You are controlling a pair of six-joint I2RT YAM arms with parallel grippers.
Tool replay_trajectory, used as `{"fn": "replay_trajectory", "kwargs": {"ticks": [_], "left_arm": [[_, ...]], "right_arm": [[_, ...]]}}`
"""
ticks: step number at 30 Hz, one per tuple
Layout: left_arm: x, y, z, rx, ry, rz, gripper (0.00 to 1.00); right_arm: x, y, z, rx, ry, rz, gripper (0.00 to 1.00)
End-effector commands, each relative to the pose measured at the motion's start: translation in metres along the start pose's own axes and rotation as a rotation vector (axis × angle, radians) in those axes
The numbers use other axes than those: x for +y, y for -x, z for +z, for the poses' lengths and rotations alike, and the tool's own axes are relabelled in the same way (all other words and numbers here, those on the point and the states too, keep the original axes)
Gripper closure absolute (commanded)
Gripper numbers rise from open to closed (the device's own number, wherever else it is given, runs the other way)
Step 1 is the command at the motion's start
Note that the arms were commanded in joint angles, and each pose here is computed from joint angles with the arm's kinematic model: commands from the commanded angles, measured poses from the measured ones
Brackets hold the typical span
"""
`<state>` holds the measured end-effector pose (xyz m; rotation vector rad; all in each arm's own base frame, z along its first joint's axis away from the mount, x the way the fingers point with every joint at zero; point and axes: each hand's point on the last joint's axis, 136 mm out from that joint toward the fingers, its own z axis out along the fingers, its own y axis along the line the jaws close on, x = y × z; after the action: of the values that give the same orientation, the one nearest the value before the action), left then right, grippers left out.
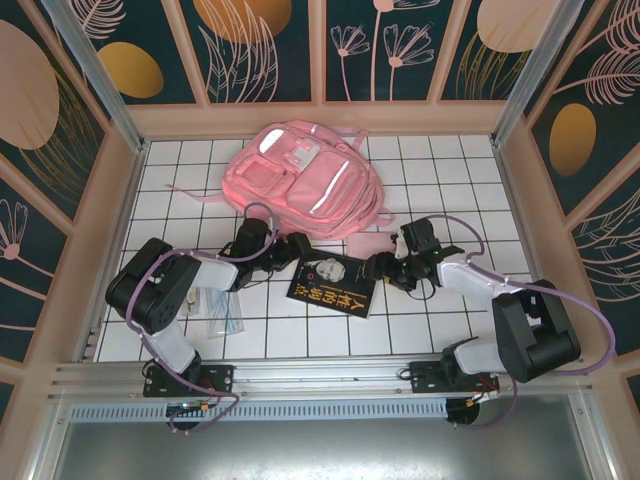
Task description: Pack the student bag
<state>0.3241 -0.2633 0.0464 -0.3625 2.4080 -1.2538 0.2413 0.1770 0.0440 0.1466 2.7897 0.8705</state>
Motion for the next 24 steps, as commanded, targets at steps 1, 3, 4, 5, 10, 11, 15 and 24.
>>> {"fn": "replay_trajectory", "kwargs": {"ticks": [1, 3, 4, 5, 10, 11, 15, 24], "left_arm": [[0.015, -0.011, 0.007, 0.036, 0.046, -0.040, 0.31], [0.016, -0.011, 0.006, 0.031, 0.048, -0.045, 0.32], [0.017, -0.011, 0.006, 0.028, 0.048, -0.048, 0.32], [0.018, -0.013, 0.006, 0.027, 0.048, -0.050, 0.33], [0.018, -0.016, 0.007, 0.030, 0.020, -0.083, 0.33], [0.018, -0.017, 0.007, 0.032, 0.014, -0.091, 0.33], [0.010, -0.013, 0.007, 0.028, 0.000, -0.079, 0.31], [-0.046, 0.039, -0.023, -0.065, -0.053, 0.069, 0.05]], "right_arm": [[0.010, 0.017, 0.010, -0.069, 0.045, -0.030, 0.31], [0.018, 0.017, 0.014, -0.060, 0.087, -0.038, 0.33], [0.023, 0.017, 0.015, -0.058, 0.107, -0.046, 0.33], [0.028, 0.016, 0.016, -0.055, 0.123, -0.058, 0.35], [0.040, 0.012, 0.010, -0.061, 0.161, -0.073, 0.61], [0.042, 0.012, 0.008, -0.065, 0.168, -0.075, 0.68], [0.054, 0.020, -0.008, -0.105, 0.189, -0.094, 0.98], [0.113, 0.066, -0.081, -0.204, 0.320, -0.214, 1.00]]}}
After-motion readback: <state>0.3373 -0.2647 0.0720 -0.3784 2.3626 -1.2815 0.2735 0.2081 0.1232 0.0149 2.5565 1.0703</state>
